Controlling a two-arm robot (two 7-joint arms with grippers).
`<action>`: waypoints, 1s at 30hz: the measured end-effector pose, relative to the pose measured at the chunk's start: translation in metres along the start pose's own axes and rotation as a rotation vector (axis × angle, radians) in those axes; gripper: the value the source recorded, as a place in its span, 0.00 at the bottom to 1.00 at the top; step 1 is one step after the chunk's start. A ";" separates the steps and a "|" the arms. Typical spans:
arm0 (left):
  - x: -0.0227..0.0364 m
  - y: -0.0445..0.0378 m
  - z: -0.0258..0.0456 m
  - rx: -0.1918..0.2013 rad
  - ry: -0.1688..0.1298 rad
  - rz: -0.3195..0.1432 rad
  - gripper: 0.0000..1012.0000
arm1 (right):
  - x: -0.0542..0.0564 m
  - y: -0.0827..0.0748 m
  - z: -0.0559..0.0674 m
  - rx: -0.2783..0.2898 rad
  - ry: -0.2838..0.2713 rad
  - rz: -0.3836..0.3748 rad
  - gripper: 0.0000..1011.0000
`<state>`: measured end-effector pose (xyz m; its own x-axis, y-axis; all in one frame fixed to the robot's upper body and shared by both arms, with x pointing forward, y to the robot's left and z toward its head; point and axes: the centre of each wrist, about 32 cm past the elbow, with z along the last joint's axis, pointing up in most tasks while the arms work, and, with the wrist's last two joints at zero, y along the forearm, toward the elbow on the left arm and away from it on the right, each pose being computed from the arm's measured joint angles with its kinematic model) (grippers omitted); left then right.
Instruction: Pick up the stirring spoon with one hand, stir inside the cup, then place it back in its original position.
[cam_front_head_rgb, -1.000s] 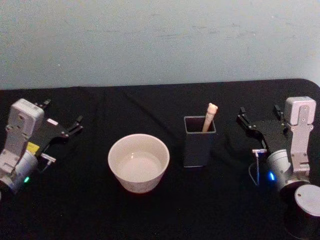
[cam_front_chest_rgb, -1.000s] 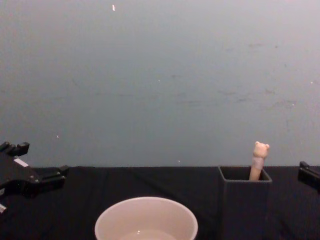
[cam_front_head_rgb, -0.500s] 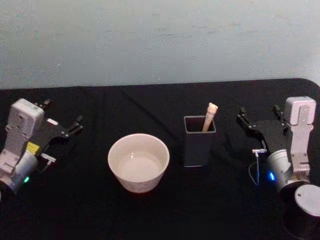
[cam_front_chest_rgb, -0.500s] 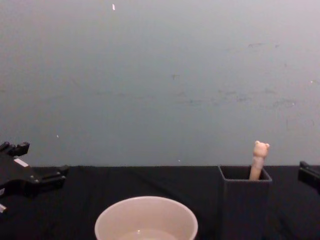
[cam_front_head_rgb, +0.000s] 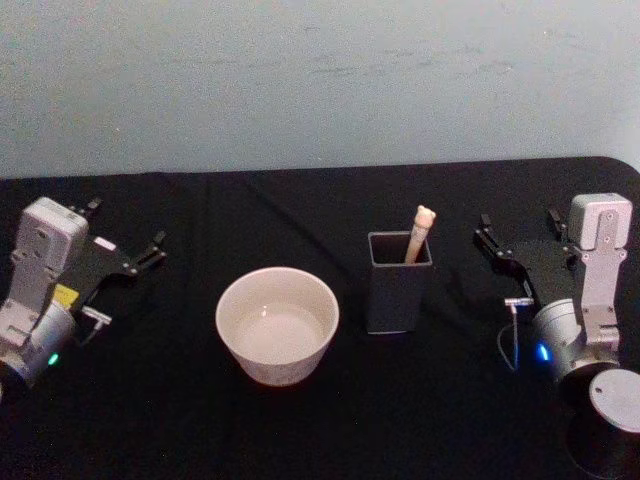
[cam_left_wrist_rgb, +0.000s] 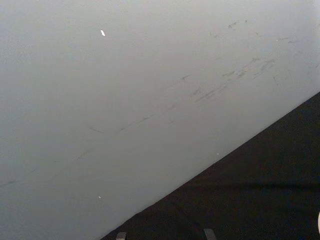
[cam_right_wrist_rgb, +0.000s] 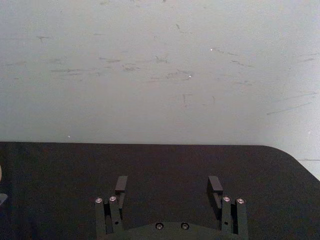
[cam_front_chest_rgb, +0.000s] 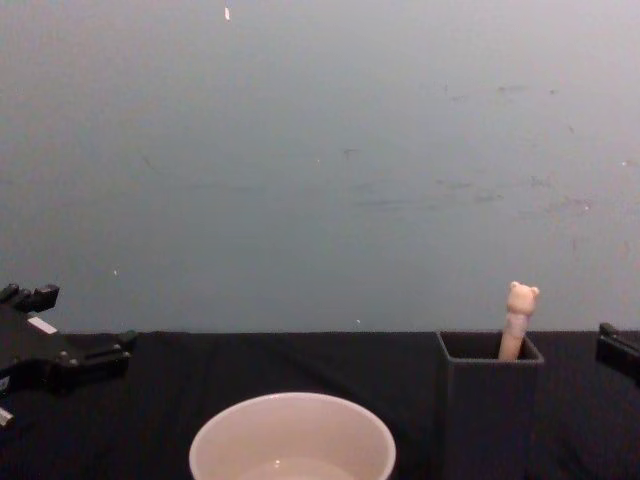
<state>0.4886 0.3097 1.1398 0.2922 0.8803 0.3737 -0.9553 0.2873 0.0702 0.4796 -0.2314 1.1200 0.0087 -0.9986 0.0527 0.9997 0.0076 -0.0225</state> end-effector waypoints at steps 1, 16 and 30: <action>0.0000 0.0000 0.0000 0.000 0.000 0.000 0.99 | 0.000 0.000 0.000 0.000 0.000 0.000 0.99; 0.0000 0.0000 0.0000 0.000 0.000 0.000 0.99 | 0.000 0.000 0.000 0.000 0.000 0.000 0.99; 0.0000 0.0000 0.0000 0.000 0.000 0.000 0.99 | 0.000 0.000 0.000 0.000 0.000 0.000 0.99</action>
<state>0.4886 0.3097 1.1398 0.2923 0.8803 0.3737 -0.9552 0.2874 0.0703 0.4796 -0.2315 1.1200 0.0087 -0.9986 0.0527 0.9997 0.0075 -0.0226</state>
